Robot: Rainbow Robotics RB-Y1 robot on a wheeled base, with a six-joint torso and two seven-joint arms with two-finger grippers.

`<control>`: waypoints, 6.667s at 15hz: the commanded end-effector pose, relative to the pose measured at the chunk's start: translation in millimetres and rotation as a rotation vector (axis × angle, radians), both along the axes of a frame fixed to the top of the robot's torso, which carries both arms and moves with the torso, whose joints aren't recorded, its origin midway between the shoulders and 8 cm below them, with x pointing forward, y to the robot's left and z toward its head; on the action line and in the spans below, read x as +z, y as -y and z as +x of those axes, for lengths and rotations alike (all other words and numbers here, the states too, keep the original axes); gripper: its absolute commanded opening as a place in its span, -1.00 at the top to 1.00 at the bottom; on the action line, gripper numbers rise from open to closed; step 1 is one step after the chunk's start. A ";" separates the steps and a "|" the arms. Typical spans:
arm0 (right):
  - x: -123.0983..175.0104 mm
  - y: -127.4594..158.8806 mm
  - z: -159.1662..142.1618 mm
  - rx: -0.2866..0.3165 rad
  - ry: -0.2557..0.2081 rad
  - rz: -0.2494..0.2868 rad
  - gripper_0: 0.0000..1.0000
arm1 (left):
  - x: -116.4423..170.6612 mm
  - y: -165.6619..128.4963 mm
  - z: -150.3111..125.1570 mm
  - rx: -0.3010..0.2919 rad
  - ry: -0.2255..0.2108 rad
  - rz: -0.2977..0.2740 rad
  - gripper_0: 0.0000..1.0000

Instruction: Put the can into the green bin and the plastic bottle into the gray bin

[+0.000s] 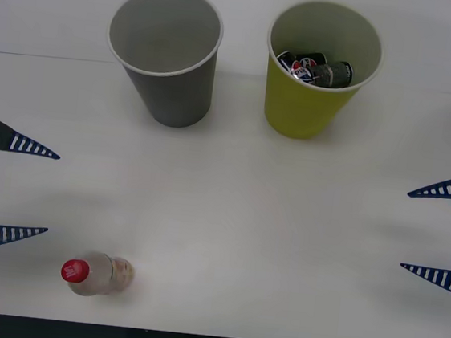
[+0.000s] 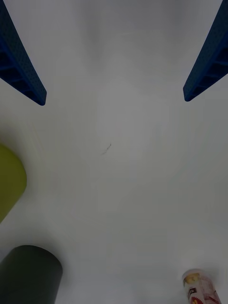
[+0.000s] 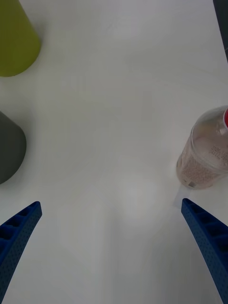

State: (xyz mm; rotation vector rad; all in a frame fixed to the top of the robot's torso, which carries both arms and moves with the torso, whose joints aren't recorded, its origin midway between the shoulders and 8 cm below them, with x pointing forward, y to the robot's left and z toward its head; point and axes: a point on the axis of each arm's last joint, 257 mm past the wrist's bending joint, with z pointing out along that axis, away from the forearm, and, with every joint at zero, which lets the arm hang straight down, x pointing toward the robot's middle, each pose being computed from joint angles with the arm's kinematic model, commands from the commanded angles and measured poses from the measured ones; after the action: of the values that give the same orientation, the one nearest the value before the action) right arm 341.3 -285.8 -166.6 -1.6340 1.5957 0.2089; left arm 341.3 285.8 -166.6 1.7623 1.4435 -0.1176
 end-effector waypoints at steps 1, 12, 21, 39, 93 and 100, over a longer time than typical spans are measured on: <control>0.0 0.0 0.0 0.000 0.000 0.000 -1.00 | 0.0 0.0 0.0 0.000 0.000 0.000 -1.00; 0.0 0.0 0.0 0.000 0.000 0.000 -1.00 | 5.9 -20.6 11.9 -0.027 0.073 -0.018 -1.00; 0.0 0.0 0.0 0.000 0.000 0.000 -1.00 | -33.6 -38.4 4.5 -0.168 -0.024 -0.101 -1.00; 0.0 0.0 0.0 0.000 0.000 0.000 -1.00 | -107.0 -30.1 -25.7 -0.132 -0.322 -0.392 -1.00; 0.0 0.0 0.0 0.000 0.000 0.000 -1.00 | -2.1 81.4 16.5 0.172 -0.393 -0.326 1.00; 0.0 0.0 0.0 0.000 0.000 0.000 -1.00 | 48.7 55.5 35.3 0.462 -0.370 -0.294 1.00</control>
State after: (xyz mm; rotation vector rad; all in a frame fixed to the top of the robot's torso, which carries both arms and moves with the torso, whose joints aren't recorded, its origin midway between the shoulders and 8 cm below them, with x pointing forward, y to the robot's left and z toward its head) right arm 341.3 -285.8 -166.6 -1.6340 1.5958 0.2089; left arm 374.6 228.4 -123.9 1.2032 1.9289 -0.4236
